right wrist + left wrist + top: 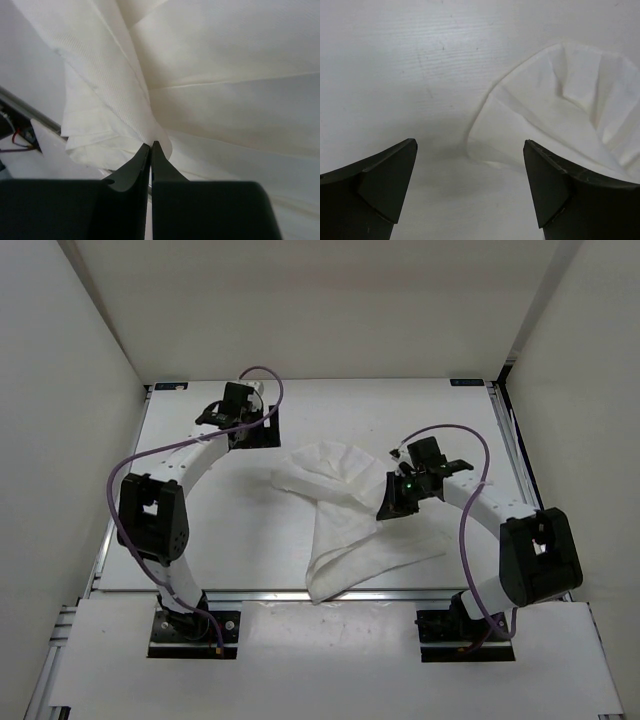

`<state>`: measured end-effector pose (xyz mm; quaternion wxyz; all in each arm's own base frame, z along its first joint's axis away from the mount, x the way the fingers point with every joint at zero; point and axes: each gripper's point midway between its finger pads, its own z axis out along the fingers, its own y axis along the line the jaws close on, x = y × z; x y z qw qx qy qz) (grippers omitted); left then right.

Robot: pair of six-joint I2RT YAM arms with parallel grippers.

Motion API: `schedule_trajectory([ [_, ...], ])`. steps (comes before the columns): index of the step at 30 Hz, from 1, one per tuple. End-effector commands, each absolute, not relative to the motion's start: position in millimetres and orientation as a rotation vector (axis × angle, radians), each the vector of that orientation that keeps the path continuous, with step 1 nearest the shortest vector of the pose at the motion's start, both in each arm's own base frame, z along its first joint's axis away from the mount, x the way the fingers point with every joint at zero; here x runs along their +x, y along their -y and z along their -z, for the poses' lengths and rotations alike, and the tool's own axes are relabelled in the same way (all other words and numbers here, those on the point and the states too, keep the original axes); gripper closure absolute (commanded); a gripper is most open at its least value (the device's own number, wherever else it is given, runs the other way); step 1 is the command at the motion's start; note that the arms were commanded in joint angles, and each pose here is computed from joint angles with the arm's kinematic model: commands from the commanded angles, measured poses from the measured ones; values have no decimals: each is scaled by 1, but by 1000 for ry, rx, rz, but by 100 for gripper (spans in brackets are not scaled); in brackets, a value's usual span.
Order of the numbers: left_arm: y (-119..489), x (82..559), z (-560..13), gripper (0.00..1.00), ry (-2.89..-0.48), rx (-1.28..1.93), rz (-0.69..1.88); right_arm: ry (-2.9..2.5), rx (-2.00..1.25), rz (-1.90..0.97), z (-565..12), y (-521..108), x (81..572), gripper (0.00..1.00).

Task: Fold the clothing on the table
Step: Flatten the skirt out

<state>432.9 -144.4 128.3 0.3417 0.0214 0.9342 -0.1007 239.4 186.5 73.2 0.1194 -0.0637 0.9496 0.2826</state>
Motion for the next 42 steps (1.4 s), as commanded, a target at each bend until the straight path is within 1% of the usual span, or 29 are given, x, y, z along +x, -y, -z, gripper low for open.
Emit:
schedule_trajectory([
  [1, 157, 448, -195, 1, -2280, 60, 367, -2655, -347, -1020, -107, -220, 246, 100],
  [2, 161, 445, -198, 1, -2281, 67, 394, -2648, -401, -1038, -106, -228, 243, 100],
  [4, 178, 433, -214, 1, -2254, 105, 530, -2573, -508, -1099, -127, -248, 252, 100],
  [6, 195, 415, -216, 1, -2259, 116, 637, -2532, -617, -1201, -138, -270, 249, 100],
  [7, 203, 400, -206, 1, -2277, 118, 689, -2516, -660, -1244, -142, -281, 249, 100],
  [8, 204, 397, -209, 2, -2270, 110, 713, -2469, -708, -1278, -152, -289, 253, 100],
  [10, 209, 383, -203, 6, -2293, 60, 766, -2459, -776, -1360, -153, -304, 253, 100],
  [11, 209, 377, -201, 7, -2292, 41, 801, -2423, -829, -1440, -159, -313, 251, 95],
  [12, 207, 368, -195, 8, -2307, 29, 816, -2404, -863, -1496, -160, -318, 247, 85],
  [13, 201, 363, -189, 8, -2319, 7, 819, -2293, -935, -1687, -177, -328, 237, 76],
  [15, 195, 354, -184, 9, -2327, -20, 810, -2254, -931, -1781, -177, -326, 236, 69],
  [16, 193, 347, -178, 10, -2348, -21, 807, -2262, -879, -1787, -176, -320, 241, 65],
  [17, 194, 340, -169, 10, -2371, -11, 799, -2252, -831, -1779, -179, -311, 248, 64],
  [19, 196, 329, -169, 9, -2379, 1, 813, -2244, -692, -1782, -183, -293, 254, 48],
  [21, 198, 316, -165, 9, -2397, 7, 829, -2241, -591, -1673, -192, -274, 259, 39],
  [22, 199, 311, -163, 9, -2403, 14, 833, -2314, -507, -1574, -183, -262, 265, 40],
  [23, 201, 304, -162, 10, -2414, 15, 849, -2337, -487, -1532, -186, -258, 262, 40],
  [24, 205, 299, -163, 10, -2413, 28, 859, -2446, -439, -1424, -174, -250, 257, 41],
  [27, 211, 283, -156, 11, -2441, 49, 893, -2758, -358, -1088, -126, -222, 235, 49],
  [28, 212, 280, -153, 10, -2449, 49, 901, -2859, -329, -995, -109, -211, 221, 55],
  [29, 215, 277, -152, 10, -2450, 55, 910, -2934, -304, -963, -95, -207, 205, 65],
  [30, 216, 274, -149, 11, -2459, 58, 917, -2987, -262, -902, -85, -198, 200, 73],
  [31, 215, 274, -148, 11, -2462, 46, 917, -3045, -225, -866, -72, -190, 187, 85],
  [32, 217, 273, -147, 11, -2465, 51, 922, -3105, -183, -836, -60, -184, 174, 91],
  [34, 216, 272, -147, 10, -2469, 51, 920, -3177, -148, -780, -44, -175, 158, 97],
  [37, 220, 277, -154, 11, -2457, 59, 922, -3261, -103, -687, -24, -163, 146, 98],
  [39, 225, 279, -161, 11, -2443, 76, 944, -3289, -45, -614, -16, -154, 150, 98],
  [41, 231, 282, -165, 11, -2433, 90, 952, -3270, -22, -537, -9, -144, 168, 98],
  [42, 237, 281, -166, 9, -2429, 114, 971, -3266, 18, -495, -4, -138, 182, 97],
])
